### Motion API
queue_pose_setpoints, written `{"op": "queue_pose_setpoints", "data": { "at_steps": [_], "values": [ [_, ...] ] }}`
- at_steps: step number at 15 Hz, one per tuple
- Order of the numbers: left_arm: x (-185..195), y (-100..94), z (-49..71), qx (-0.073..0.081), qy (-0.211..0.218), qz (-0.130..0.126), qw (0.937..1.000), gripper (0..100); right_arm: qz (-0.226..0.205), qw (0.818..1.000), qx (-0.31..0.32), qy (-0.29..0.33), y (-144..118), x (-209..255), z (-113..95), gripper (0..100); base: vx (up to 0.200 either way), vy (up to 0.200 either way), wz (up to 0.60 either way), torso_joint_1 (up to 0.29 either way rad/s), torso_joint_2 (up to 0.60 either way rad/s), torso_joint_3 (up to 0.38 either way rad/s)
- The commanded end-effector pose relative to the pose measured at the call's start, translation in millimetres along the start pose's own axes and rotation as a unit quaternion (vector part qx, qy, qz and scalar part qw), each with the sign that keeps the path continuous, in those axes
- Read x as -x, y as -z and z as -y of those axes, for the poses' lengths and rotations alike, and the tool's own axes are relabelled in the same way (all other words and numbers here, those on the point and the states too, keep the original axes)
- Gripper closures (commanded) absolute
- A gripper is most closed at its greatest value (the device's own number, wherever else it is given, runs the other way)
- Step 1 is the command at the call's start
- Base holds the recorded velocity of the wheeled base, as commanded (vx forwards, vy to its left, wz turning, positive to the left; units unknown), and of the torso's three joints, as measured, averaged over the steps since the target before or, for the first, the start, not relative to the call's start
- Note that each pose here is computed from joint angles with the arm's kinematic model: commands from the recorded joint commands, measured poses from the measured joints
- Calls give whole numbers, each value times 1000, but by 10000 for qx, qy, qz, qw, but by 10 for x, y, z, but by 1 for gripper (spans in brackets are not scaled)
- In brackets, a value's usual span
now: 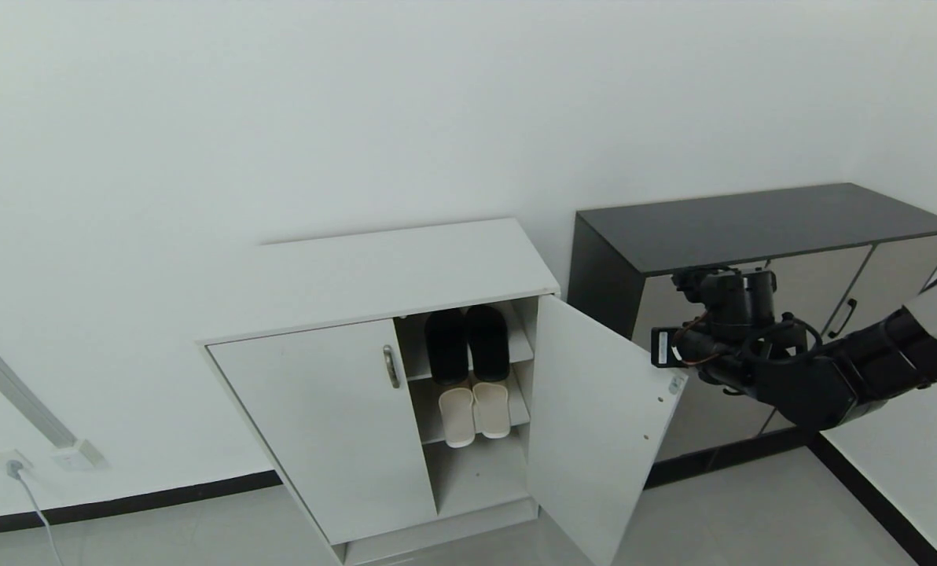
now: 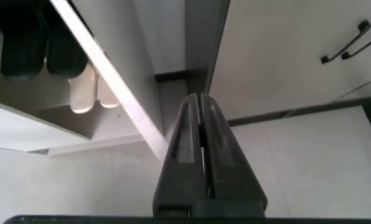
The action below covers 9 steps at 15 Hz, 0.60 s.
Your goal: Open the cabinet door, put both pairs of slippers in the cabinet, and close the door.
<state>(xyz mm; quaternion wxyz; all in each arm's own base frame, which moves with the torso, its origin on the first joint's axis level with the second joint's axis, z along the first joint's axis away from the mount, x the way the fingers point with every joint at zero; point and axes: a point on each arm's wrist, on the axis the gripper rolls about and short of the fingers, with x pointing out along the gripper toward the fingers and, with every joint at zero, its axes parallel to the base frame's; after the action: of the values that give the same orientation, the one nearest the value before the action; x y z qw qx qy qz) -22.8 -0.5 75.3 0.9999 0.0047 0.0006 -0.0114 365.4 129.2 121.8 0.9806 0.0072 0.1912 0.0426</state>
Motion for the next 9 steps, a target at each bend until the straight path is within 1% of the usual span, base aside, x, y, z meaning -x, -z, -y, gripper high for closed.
{"op": "queue_pose_setpoints", "data": {
  "at_steps": [1, 5, 9],
  "values": [
    [0, 0, 0, 1, 1, -1, 10000, 100, -83, 10000, 23, -1, 54, -13, 1, 100, 0, 0, 0, 0, 0, 0],
    [0, 0, 0, 8, 1, -1, 10000, 100, -218, 9997, 79, -48, 140, -7, -36, 100, 0, 0, 0, 0, 0, 0],
    [0, 0, 0, 8, 1, -1, 10000, 100, -252, 9992, 175, -267, 183, 106, -205, 100, 0, 0, 0, 0, 0, 0]
  ]
}}
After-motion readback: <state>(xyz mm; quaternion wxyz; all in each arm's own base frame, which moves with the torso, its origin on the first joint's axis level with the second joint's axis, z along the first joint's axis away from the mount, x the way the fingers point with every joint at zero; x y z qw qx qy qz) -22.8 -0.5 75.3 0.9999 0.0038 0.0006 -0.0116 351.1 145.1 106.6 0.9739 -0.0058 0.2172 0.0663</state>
